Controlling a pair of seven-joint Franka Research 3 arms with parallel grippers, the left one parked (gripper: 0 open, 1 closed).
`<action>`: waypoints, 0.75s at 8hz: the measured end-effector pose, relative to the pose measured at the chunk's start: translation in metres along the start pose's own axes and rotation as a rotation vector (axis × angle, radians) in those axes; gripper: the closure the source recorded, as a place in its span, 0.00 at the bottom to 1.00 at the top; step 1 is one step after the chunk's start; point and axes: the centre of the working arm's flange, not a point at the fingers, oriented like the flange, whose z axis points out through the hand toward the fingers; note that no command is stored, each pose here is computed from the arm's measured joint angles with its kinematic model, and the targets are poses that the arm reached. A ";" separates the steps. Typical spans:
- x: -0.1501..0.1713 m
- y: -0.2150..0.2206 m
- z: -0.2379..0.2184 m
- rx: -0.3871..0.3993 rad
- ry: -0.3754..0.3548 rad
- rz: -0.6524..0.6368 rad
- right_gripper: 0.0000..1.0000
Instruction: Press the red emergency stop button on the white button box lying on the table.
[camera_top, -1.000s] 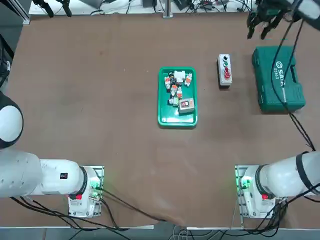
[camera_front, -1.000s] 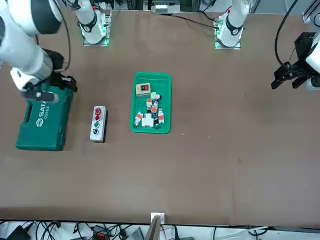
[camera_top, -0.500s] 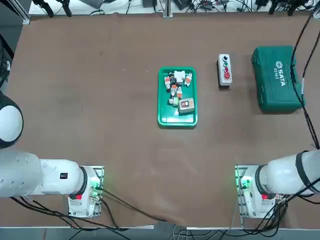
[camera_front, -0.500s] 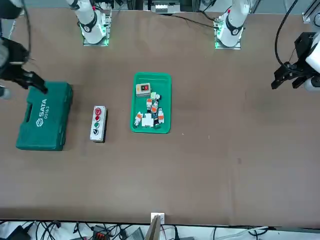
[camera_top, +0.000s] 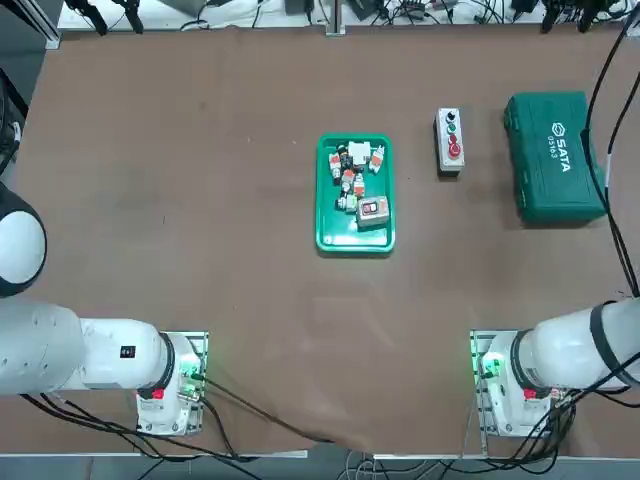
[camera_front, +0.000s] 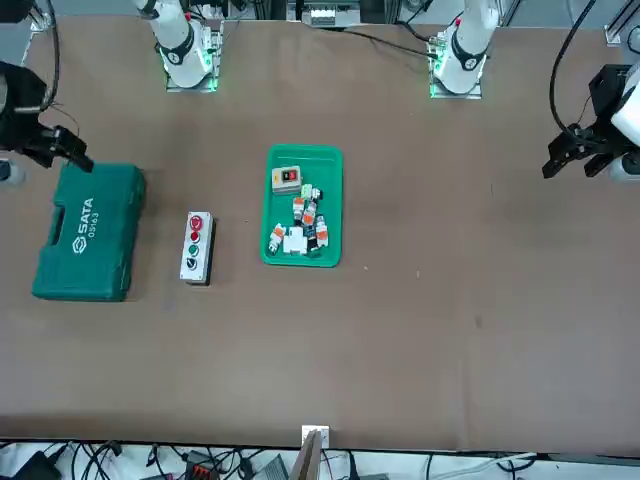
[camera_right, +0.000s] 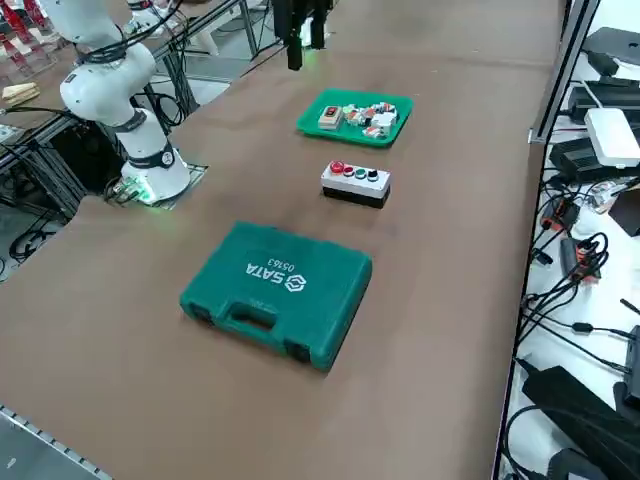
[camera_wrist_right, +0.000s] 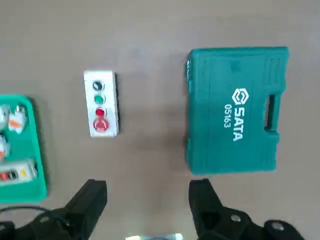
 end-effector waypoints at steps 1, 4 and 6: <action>-0.005 0.002 0.001 0.000 -0.019 -0.019 0.00; -0.024 0.007 0.006 0.022 0.013 -0.013 0.00; -0.035 0.007 0.004 0.026 0.027 -0.015 0.00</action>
